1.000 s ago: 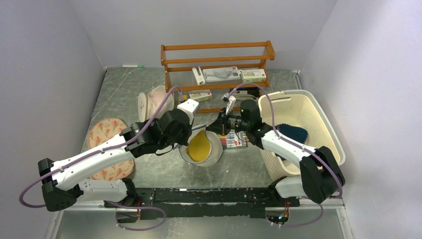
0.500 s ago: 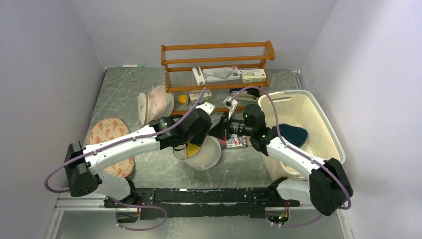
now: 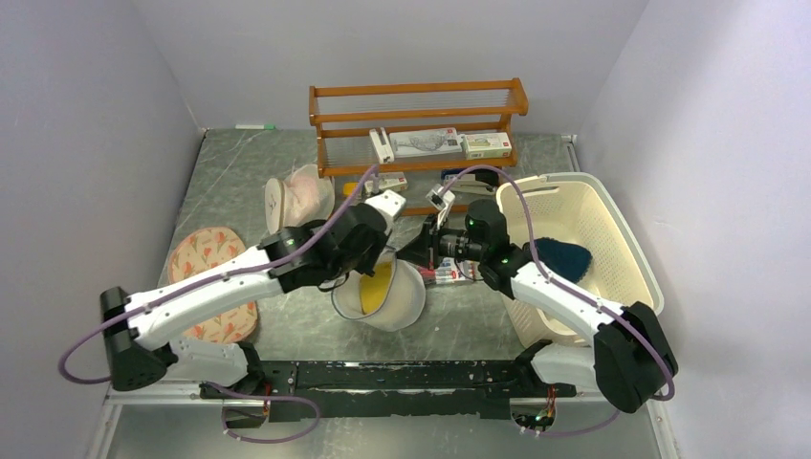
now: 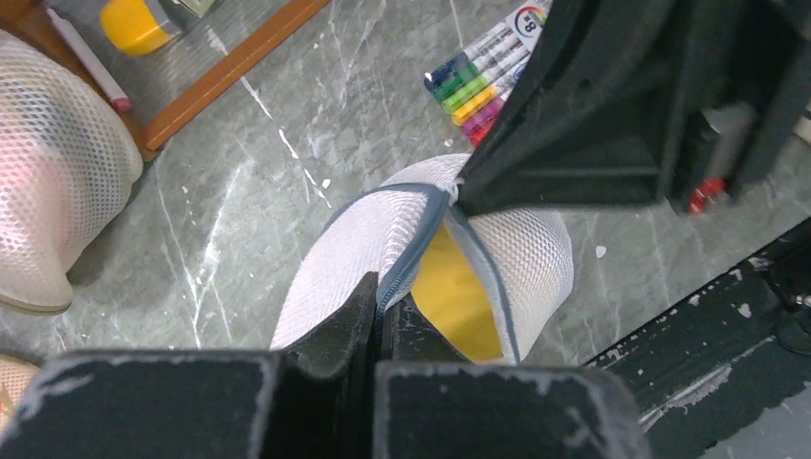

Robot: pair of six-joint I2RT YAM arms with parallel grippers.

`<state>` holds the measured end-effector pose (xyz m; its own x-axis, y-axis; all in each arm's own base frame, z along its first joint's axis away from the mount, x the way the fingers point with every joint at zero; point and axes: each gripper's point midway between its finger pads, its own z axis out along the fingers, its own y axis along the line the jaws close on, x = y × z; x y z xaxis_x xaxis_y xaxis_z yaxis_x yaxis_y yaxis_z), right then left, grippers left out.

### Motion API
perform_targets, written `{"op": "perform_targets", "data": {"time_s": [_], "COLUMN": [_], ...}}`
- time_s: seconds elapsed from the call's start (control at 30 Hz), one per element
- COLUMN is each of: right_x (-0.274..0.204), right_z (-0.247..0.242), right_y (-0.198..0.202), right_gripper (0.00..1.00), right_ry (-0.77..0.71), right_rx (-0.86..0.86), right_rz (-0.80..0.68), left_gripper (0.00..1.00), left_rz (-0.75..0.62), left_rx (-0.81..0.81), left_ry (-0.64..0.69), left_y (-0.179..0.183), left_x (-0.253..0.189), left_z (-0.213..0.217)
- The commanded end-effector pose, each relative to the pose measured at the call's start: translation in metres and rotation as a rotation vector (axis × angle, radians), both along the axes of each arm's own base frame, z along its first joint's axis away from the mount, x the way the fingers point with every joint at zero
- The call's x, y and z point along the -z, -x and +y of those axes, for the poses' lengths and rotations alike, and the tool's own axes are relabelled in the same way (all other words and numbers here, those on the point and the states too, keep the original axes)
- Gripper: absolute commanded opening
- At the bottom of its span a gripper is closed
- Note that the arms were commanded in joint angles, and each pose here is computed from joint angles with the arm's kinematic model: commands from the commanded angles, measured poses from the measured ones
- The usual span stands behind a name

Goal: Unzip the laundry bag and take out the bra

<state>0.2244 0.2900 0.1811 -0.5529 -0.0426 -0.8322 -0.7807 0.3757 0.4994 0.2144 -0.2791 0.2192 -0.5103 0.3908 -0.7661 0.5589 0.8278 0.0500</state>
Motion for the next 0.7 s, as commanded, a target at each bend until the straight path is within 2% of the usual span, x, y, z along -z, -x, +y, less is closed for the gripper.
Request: {"op": "perform_targets", "data": {"time_s": [0.0, 0.17, 0.3, 0.43, 0.67], "right_x": [0.018, 0.016, 0.013, 0.013, 0.004], "right_z": [-0.011, -0.010, -0.003, -0.001, -0.006], "right_y": [-0.021, -0.033, -0.022, -0.004, 0.013], "right_gripper": [0.00, 0.00, 0.00, 0.00, 0.00], "right_ry": [0.065, 0.039, -0.001, -0.027, -0.039], "right_rx": [0.063, 0.052, -0.023, -0.083, -0.090], "right_rz": [0.008, 0.016, 0.028, 0.044, 0.034], "left_gripper": [0.07, 0.07, 0.09, 0.28, 0.54], "left_rz": [-0.087, -0.067, -0.024, -0.003, 0.003], "left_rx": [-0.022, -0.062, -0.116, -0.100, -0.064], "left_ry": [0.048, 0.031, -0.008, -0.032, -0.068], "left_y": [0.002, 0.007, 0.008, 0.007, -0.003], "left_x": [-0.031, -0.020, -0.004, 0.010, 0.019], "left_z": [0.027, 0.041, 0.047, 0.039, 0.017]}}
